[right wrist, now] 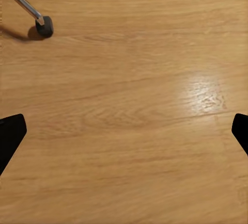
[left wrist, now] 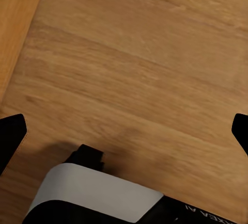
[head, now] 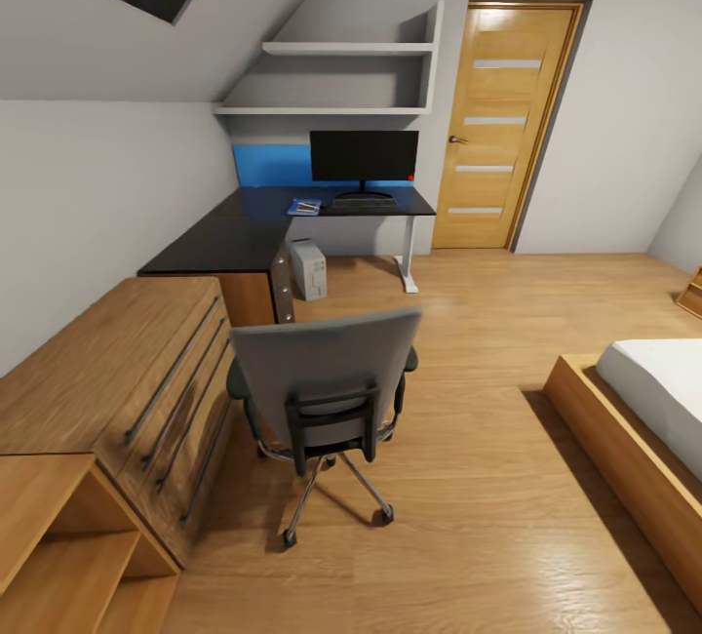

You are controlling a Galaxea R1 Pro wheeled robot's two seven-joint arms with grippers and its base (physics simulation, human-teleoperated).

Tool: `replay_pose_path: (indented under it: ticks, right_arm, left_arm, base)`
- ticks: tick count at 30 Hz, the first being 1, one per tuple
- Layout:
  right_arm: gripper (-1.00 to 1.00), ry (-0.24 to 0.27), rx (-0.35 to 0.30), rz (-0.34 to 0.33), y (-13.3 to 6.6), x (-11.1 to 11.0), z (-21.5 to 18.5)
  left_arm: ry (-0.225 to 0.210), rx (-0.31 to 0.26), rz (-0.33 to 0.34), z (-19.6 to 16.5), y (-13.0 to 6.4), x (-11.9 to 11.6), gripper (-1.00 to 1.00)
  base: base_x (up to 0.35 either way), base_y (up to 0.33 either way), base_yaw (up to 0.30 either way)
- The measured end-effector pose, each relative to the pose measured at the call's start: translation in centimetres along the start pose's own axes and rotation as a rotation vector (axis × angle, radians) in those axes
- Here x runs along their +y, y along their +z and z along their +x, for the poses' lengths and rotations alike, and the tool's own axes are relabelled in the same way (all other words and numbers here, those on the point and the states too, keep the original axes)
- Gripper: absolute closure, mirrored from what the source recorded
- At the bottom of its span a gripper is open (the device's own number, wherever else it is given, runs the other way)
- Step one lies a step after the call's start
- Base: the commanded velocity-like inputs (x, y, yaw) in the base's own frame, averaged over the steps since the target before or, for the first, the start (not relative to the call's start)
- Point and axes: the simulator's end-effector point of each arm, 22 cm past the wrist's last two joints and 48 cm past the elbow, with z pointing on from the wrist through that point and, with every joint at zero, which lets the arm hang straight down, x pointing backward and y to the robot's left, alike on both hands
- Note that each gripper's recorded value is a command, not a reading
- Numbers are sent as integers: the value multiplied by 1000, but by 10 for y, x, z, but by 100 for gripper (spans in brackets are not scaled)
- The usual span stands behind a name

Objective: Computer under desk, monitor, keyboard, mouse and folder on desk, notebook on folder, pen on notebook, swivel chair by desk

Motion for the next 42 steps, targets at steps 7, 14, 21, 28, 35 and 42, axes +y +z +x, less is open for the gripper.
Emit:
replay_pose_path:
  ticks: [7,14,21,28,35,42]
  right_arm:
    - [-100,0,0,0,0,0,0]
    - [-100,0,0,0,0,0,0]
    - [-100,1,0,1,0,-1,0]
    - [-100,3,-20,-25,10,13,-1]
    - [-100,77,-147,-98,35,56,-66]
    - [-100,98,-233,-119,67,74,-144]
  left_arm:
    - [2,-1,1,0,0,1,-100]
    - [3,-1,0,0,0,1,-100]
    - [3,-1,2,-1,0,0,-100]
    - [-15,-55,86,-21,1,-54,-100]
    - [67,-111,78,-88,4,-103,-100]
    - [66,-175,105,-157,15,-143,-100]
  base:
    - [0,209,0]
    - [0,52,0]
    - [0,9,0]
    - [0,0,0]
    - [0,0,0]
    - [0,0,0]
